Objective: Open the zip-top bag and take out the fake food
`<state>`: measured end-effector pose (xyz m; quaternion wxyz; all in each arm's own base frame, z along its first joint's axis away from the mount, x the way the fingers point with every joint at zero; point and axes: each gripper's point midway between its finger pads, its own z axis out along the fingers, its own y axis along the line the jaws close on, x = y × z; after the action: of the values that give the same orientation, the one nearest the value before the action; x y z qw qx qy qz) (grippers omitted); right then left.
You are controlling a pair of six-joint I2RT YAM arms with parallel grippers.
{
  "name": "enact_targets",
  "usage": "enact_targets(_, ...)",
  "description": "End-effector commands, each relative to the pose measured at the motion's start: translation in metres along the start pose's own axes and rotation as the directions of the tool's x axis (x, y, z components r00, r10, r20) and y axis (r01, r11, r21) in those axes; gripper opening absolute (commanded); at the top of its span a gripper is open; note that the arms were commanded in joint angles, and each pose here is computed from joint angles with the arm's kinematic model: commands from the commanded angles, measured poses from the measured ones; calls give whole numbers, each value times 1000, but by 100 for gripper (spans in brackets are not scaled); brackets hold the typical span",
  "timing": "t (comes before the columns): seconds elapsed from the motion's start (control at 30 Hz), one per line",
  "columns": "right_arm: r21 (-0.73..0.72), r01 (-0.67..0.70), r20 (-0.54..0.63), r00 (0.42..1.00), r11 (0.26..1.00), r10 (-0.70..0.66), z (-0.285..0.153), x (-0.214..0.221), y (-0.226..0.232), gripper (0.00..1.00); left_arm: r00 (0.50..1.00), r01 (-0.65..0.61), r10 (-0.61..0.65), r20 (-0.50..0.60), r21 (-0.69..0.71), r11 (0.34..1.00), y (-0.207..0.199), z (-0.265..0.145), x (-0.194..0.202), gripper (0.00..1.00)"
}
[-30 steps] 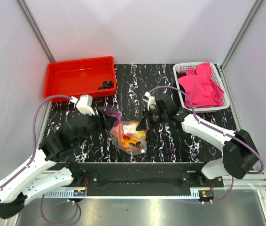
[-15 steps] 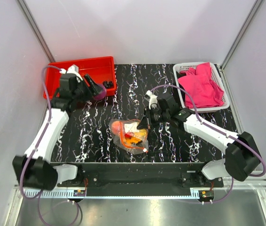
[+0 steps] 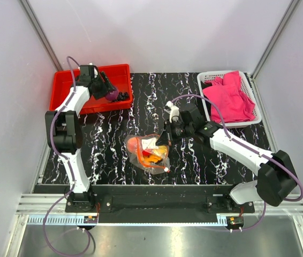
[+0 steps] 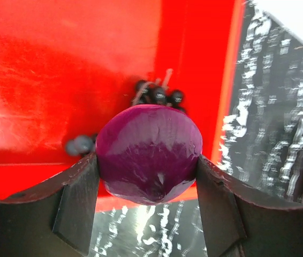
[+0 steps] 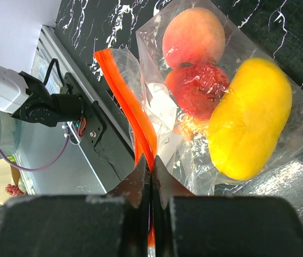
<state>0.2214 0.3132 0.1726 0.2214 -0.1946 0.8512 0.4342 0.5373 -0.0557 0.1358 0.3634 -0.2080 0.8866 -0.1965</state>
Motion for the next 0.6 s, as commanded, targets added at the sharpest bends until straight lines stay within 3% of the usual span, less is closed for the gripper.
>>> enact_targets(0.0, -46, 66, 76, 995, 997, -62, -17, -25, 22, 0, 996, -88, 88, -4, -51, 995, 4, 1, -12, 26)
enact_targets(0.07, -45, 64, 74, 995, 997, -61, -19, -24, 22, 0, 996, -85, 84, -11, -81, 993, 20, 1, -16, 37)
enact_targets(0.1, -44, 65, 71, 996, 997, -62, -19, -23, 22, 0, 996, -93, 92, -17, -85, 992, 24, 1, -15, 49)
enact_targets(0.2, -38, 59, 65, 996, 998, -57, -18, -21, 20, 0, 991, -130, 129, -21, -91, 987, 31, -3, -16, 64)
enact_targets(0.23, -36, 57, 64, 996, 998, -54, -17, -21, 19, 0, 991, -133, 132, -21, -88, 987, 31, -5, -17, 79)
enact_targets(0.33, -28, 34, 50, 998, 999, -33, -12, -17, 14, 0, 996, -89, 88, -24, -68, 994, 30, -16, -14, 82)
enact_targets(0.4, -32, 24, 51, 998, 999, -22, -10, -20, 14, 0, 995, -82, 84, 45, -42, 996, 19, -33, -25, 89)
enact_targets(0.57, -76, -27, 45, 999, 997, 30, -6, -26, 24, 0, 994, 18, -13, 108, -37, 999, 20, -68, -9, 88)
